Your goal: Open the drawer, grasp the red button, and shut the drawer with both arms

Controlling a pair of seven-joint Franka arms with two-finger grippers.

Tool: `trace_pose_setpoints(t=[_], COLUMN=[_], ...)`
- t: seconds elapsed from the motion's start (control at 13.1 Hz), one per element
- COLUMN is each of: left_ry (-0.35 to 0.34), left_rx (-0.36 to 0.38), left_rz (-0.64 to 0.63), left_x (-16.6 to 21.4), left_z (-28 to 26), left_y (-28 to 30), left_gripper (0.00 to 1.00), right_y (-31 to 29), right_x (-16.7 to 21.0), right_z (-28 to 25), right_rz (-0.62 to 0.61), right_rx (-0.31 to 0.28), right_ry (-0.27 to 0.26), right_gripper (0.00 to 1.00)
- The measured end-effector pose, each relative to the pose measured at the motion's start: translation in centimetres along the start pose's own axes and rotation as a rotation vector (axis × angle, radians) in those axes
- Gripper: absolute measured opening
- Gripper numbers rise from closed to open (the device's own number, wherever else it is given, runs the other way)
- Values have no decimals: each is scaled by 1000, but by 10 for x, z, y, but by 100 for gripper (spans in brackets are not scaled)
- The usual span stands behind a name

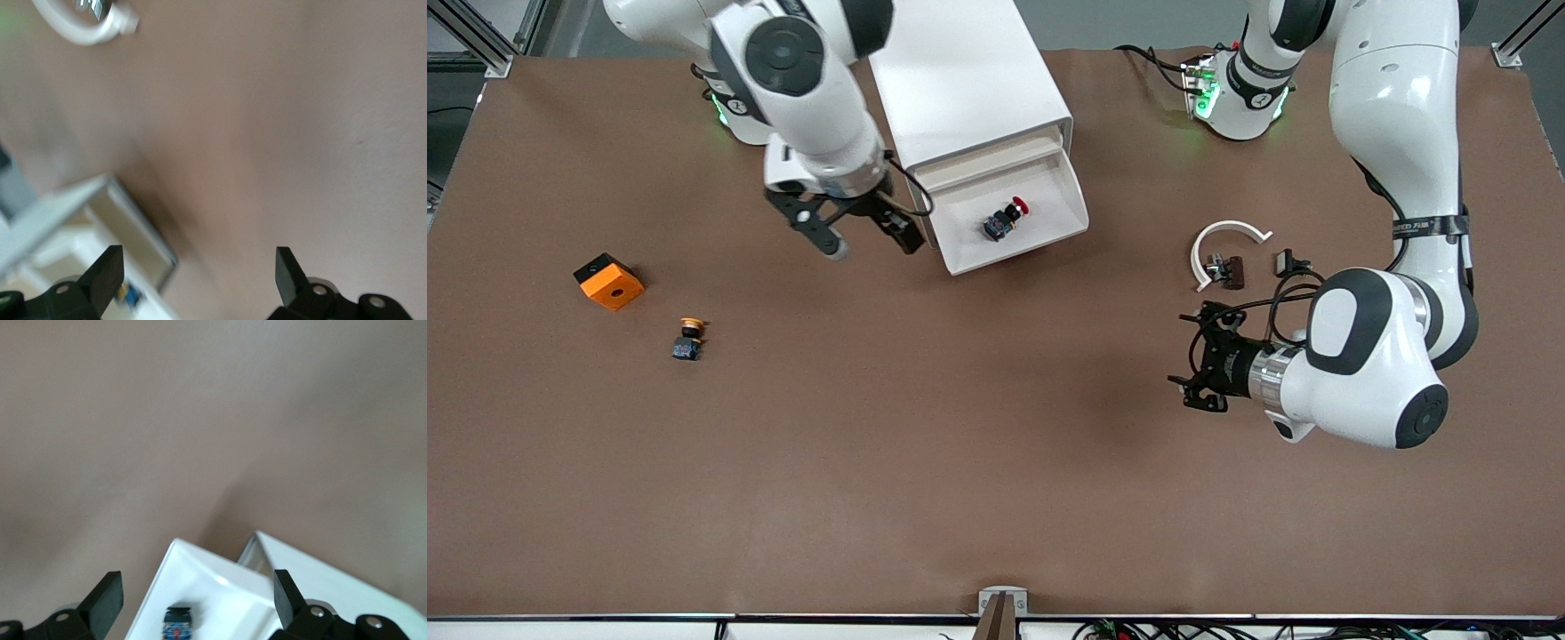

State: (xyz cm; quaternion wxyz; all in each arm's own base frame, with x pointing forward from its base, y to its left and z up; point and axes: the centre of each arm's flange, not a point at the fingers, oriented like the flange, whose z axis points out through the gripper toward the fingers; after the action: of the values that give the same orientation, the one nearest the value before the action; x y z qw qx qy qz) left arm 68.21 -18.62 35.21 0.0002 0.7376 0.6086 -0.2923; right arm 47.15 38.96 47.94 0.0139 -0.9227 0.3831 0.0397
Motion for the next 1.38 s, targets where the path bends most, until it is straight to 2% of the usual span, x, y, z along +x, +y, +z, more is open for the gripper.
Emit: trace_pose_setpoints(t=[0.15, 0.46, 0.61, 0.77, 1.15, 1.38], left_ry=[64, 172, 252, 295, 328, 344], left_rx=[-30, -84, -78, -68, -117, -113], left_rz=[162, 462, 520, 544, 691, 747], left_x=[8, 7, 0, -9, -28, -29], left_z=[-5, -39, -54, -58, -97, -107], left_y=[3, -6, -16, -20, -45, -56], left_gripper=[100, 100, 100, 100, 100, 100], right_y=[-19, -40, -45, -46, -43, -41], right_x=[-34, -86, -98, -109, -138, -154], right_z=[36, 109, 125, 134, 147, 160], right_rz=[37, 51, 46, 29, -13, -39], right_rx=[10, -32, -34, -44, -68, -87], right_ry=[7, 7, 10, 12, 16, 22], right_gripper=[100, 100, 100, 100, 100, 100])
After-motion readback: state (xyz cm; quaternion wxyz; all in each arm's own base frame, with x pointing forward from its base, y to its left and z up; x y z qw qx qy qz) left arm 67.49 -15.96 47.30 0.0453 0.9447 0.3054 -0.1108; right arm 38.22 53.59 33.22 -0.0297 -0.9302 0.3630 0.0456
